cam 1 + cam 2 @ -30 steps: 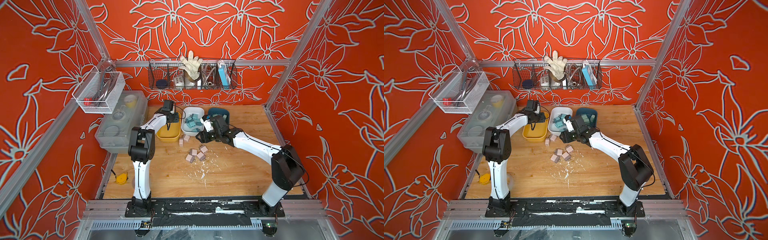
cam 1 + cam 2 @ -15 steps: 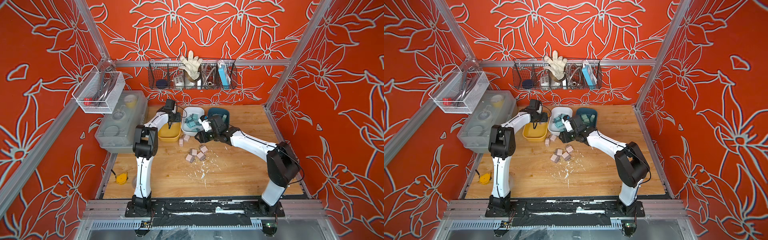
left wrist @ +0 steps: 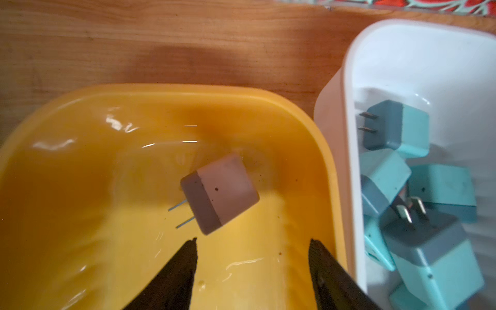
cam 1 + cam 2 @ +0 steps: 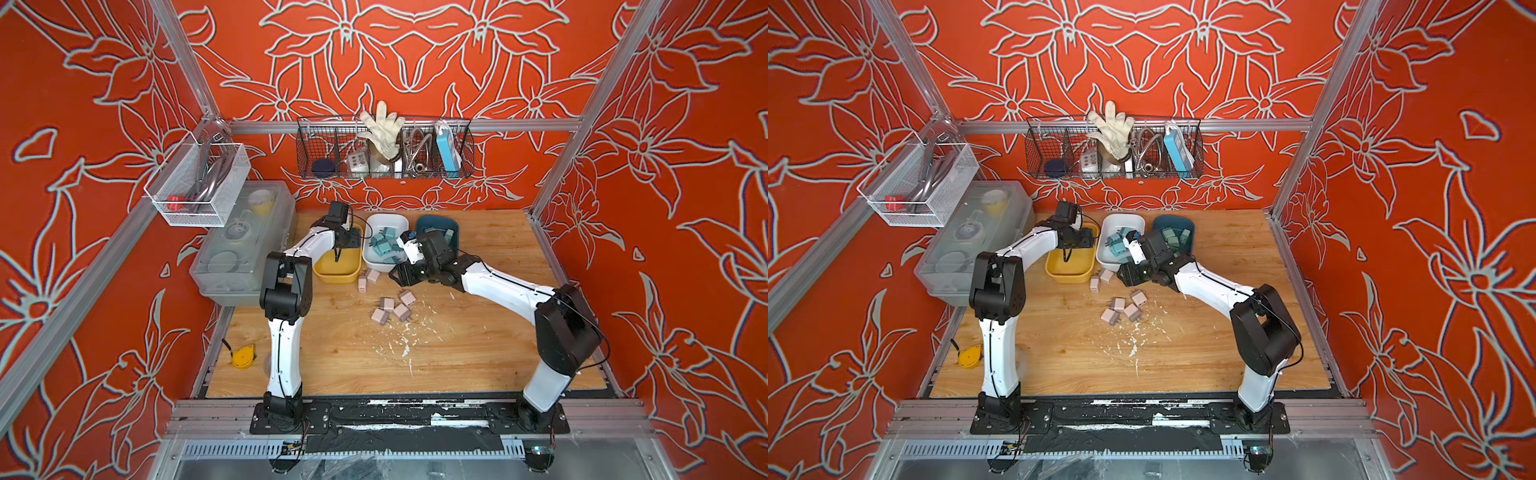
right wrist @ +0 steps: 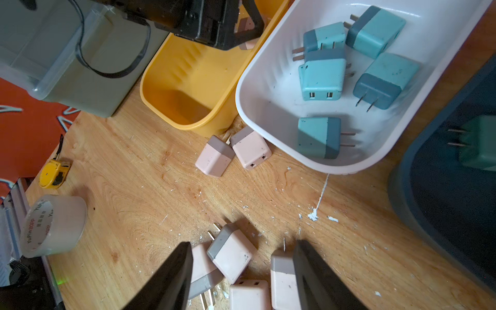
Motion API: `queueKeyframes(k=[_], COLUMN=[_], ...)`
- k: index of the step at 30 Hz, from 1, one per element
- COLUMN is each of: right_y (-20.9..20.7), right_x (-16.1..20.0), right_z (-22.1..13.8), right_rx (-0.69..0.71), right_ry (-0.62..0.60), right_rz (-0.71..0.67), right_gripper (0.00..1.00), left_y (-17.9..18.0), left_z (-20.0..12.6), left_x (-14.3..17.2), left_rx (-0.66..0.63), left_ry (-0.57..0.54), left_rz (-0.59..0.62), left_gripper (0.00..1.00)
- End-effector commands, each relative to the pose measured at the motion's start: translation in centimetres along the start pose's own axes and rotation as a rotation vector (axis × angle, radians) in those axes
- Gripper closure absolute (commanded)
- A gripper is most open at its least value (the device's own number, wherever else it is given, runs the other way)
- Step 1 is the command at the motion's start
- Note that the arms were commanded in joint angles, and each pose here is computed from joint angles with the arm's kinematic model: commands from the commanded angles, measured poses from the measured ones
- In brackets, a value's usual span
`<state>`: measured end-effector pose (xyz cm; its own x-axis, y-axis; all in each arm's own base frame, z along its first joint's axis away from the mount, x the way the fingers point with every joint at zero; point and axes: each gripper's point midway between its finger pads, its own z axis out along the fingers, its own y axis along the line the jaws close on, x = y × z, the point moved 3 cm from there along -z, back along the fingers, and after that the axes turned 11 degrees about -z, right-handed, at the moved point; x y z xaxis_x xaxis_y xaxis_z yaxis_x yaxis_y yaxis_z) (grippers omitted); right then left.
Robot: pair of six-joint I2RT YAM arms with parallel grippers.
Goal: Place the plugs by color into the storage box
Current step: Place the plug in the storage box, then pick up the plug from the center of the board.
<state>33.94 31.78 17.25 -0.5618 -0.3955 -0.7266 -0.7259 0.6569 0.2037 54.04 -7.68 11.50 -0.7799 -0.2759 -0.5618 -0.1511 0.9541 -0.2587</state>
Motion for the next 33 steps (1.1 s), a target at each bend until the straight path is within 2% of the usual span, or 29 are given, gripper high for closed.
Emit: queueKeyframes(k=[1,7,11,19,26,29,33], right_y=[1.0,1.3,1.3,1.8,2.1,2.0,2.1], right_x=[-0.7,-0.2,0.6,2.1,3.9,4.5,5.2], right_z=[-1.5,-2.8,-3.5,-4.9,-6.0,-6.5,-6.7], right_rx=[-0.02,-0.02,-0.008,-0.008,0.008,0.021,0.022], right_ry=[-0.04,-0.059,-0.072,-0.083,-0.063,-0.06,-0.053], right_rz=[-0.003,0.033,0.069,0.13,0.14,0.142,0.148], right_gripper=[0.35,0.35,0.35,0.36,0.36,0.36,0.36], left_y=[-0.8,-1.0,-1.3,-2.2,-4.4,-5.8,-6.2], left_z=[-3.4,-6.3,-8.0,-11.5,-14.6,-15.4,-15.5], left_x=[-1.9,-0.3,2.7,8.8,14.3,16.9,20.4], left_rx=[0.038,0.081,0.143,0.177,0.225,0.263,0.245], left_ry=[-0.088,-0.088,-0.068,-0.037,-0.014,0.024,0.089], left_rz=[-0.013,-0.05,-0.079,-0.106,-0.023,0.053,0.12], left_gripper=[0.34,0.34,0.35,0.35,0.35,0.35,0.35])
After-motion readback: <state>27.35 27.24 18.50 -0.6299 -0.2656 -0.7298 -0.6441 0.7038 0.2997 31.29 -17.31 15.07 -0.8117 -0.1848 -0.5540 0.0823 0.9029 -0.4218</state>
